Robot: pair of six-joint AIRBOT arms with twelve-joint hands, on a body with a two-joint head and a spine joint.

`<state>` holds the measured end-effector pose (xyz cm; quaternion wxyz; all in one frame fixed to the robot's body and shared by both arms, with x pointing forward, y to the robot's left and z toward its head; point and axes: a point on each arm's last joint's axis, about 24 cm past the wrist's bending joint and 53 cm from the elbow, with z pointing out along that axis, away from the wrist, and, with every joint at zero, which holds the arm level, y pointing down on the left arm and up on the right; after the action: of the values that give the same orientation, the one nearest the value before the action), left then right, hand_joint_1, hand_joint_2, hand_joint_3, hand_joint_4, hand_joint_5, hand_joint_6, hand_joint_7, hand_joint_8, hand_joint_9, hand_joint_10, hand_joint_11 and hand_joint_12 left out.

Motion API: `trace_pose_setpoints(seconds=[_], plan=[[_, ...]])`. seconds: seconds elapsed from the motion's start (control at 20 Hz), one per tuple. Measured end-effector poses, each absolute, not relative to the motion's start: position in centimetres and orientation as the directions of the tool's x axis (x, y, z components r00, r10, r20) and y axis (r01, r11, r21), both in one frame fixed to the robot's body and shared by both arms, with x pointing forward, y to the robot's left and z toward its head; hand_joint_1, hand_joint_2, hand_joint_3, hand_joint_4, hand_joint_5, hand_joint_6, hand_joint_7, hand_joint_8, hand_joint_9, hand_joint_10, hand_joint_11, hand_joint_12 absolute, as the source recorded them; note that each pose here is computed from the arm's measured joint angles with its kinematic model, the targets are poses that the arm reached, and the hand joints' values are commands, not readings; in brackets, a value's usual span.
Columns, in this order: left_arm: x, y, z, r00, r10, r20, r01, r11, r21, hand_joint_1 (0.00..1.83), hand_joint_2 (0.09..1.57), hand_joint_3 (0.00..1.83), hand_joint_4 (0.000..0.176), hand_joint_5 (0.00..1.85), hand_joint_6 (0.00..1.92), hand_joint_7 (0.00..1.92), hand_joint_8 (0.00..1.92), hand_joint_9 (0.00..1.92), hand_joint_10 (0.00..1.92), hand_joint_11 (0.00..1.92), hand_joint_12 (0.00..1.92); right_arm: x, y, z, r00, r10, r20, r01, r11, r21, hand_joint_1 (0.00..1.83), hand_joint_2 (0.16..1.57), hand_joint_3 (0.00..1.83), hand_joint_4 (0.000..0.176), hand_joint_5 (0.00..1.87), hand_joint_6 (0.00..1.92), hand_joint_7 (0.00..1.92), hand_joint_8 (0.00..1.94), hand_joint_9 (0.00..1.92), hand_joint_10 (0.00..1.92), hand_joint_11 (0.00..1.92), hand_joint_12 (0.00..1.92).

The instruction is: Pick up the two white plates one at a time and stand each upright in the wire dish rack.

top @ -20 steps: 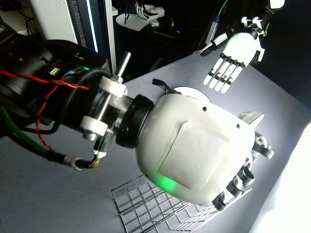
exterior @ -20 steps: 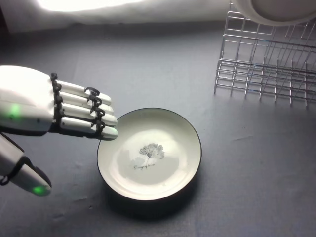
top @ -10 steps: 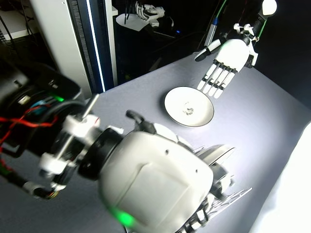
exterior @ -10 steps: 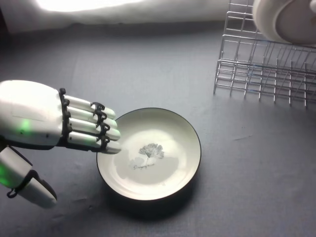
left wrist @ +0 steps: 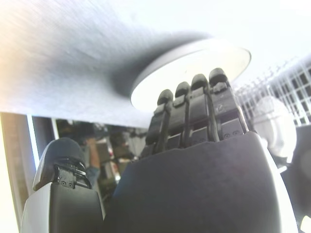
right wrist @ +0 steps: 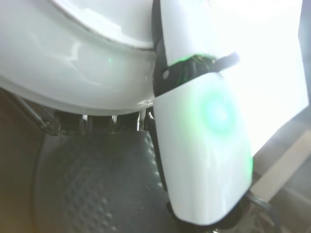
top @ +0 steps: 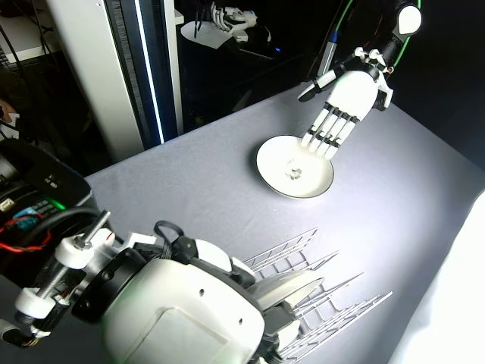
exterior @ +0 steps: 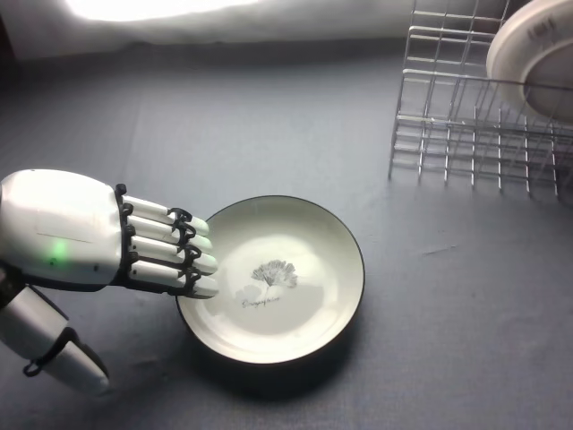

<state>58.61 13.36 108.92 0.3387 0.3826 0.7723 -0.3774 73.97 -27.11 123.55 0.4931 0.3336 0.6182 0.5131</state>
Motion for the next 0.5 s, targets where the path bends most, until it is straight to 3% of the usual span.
trace_pose_setpoints(seconds=[0.5], plan=[[59.3,13.4,108.1,-0.469,0.345,-0.813,0.844,0.446,-0.298,0.00,1.07,0.00,0.000,0.04,0.00,0.00,0.00,0.00,0.00,0.00,0.00,72.5,-23.7,123.5,-0.359,0.860,-0.363,-0.195,0.311,0.930,1.39,1.07,0.00,0.000,1.03,0.96,1.18,0.62,0.94,1.02,0.81,1.06]])
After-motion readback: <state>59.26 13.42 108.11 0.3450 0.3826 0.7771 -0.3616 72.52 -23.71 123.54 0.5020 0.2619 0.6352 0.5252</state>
